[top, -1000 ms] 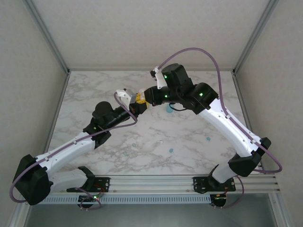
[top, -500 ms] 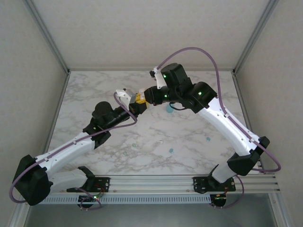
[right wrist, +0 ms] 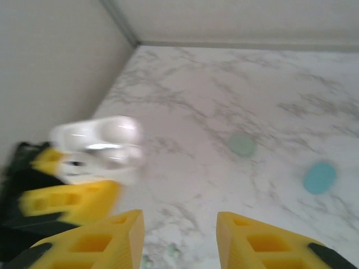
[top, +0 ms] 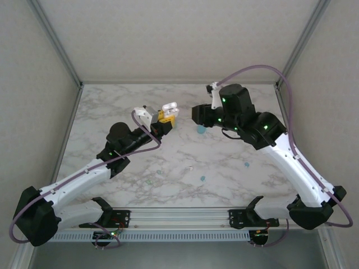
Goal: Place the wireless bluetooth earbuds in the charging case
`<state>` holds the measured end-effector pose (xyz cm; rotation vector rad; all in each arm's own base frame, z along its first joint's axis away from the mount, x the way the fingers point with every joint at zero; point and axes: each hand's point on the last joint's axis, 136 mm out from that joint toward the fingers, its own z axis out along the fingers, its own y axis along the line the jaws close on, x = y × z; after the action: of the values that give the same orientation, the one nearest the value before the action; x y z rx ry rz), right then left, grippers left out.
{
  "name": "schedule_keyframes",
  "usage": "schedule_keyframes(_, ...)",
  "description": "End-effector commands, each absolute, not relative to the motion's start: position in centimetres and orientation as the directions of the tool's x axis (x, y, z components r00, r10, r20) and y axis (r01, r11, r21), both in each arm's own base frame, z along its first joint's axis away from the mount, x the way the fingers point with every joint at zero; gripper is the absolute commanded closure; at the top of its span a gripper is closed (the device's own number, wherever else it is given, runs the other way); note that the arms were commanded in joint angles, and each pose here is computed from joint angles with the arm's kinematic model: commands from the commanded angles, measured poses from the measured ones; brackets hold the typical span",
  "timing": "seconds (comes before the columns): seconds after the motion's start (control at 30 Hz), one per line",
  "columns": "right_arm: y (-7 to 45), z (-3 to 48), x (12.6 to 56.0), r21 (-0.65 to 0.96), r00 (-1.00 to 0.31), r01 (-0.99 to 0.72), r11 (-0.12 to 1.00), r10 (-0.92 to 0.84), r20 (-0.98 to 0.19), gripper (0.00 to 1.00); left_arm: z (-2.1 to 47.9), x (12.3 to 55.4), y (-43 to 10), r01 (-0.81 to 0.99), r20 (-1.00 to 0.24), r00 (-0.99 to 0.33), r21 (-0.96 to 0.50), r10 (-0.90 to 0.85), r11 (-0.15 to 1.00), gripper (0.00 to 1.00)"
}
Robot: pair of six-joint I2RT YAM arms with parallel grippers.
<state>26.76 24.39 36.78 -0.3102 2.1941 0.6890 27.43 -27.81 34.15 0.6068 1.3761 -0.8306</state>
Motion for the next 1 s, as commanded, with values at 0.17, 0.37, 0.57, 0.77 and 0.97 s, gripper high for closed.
schedule_keyframes(0.17, 21.9, 20.0, 25.6, 0.418, -0.944, -0.098, 0.903, 0.049, -0.328, 0.59, 34.0, 26.7, -24.2, 0.738, -0.985, 0.024, -0.099, -0.173, 0.667, 0.88)
schedule_keyframes(0.37, 24.9, 11.5, 21.6, 0.451, -0.998, -0.027, 0.892, -0.002, -0.057, 0.56, 33.8, 25.8, -21.6, 0.678, -0.984, 0.042, -0.099, -0.173, 0.728, 0.88)
schedule_keyframes(0.57, 27.4, 7.9, 19.2, 0.414, -0.995, -0.067, 0.908, -0.089, 0.034, 0.54, 34.5, 25.1, -20.2, 0.65, -0.986, 0.073, -0.069, -0.153, 0.757, 0.87)
schedule_keyframes(0.77, 27.5, 5.4, 19.3, 0.336, -0.995, -0.065, 0.94, -0.087, 0.052, 0.47, 34.9, 25.0, -20.2, 0.65, -0.987, 0.081, -0.05, -0.135, 0.758, 0.87)
schedule_keyframes(0.97, 26.9, 3.7, 19.4, 0.28, -0.994, -0.062, 0.958, -0.083, 0.065, 0.46, 35.1, 25.0, -20.4, 0.657, -0.988, 0.083, -0.044, -0.131, 0.753, 0.87)
